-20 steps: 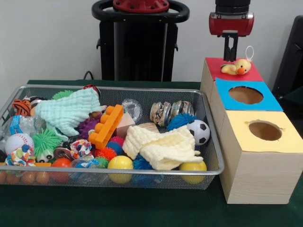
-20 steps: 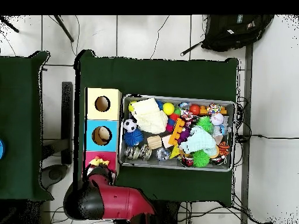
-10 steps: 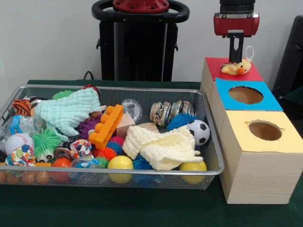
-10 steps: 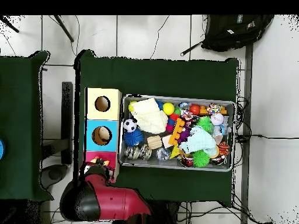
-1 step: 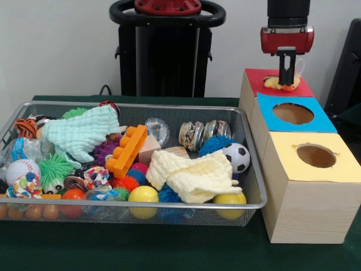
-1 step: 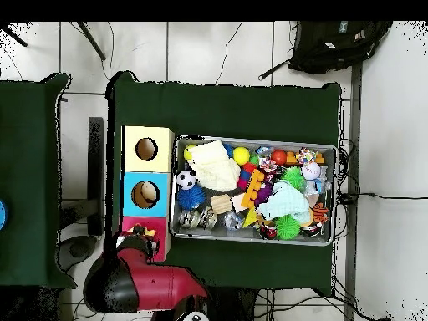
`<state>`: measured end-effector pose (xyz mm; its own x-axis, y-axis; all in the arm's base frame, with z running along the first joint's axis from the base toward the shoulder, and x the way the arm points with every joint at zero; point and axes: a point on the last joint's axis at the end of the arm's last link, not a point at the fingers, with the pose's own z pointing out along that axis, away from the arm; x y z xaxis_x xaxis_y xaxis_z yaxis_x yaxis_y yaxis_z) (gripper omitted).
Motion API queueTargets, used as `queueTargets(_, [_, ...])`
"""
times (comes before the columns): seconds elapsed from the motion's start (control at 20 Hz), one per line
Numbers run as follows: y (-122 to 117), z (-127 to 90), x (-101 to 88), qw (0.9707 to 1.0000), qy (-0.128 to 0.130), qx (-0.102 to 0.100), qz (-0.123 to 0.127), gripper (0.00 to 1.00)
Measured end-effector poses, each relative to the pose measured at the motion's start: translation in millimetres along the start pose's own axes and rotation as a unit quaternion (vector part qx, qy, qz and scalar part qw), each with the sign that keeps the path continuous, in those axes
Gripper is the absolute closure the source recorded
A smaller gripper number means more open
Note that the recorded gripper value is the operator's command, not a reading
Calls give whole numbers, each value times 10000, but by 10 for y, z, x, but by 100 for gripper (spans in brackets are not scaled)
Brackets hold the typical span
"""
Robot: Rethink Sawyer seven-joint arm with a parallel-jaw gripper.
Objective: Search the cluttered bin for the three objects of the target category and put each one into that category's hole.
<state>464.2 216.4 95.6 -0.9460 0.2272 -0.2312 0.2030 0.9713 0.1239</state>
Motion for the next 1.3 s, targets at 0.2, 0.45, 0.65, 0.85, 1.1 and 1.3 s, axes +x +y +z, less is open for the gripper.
queueTargets(0.2, [41, 149, -6, 9998, -213, -61, -26, 100])
queueTargets(0.45, [45, 142, -10, 9997, -216, -63, -26, 100])
queueTargets(0.65, [46, 142, -11, 9997, -215, -64, -26, 100])
queueTargets(0.85, [44, 141, -12, 9997, -214, -63, -23, 100])
queueTargets(1.1, [38, 137, -13, 9998, -178, -58, -14, 100])
queueTargets(1.3, [39, 135, -13, 9998, -164, -57, -13, 100])
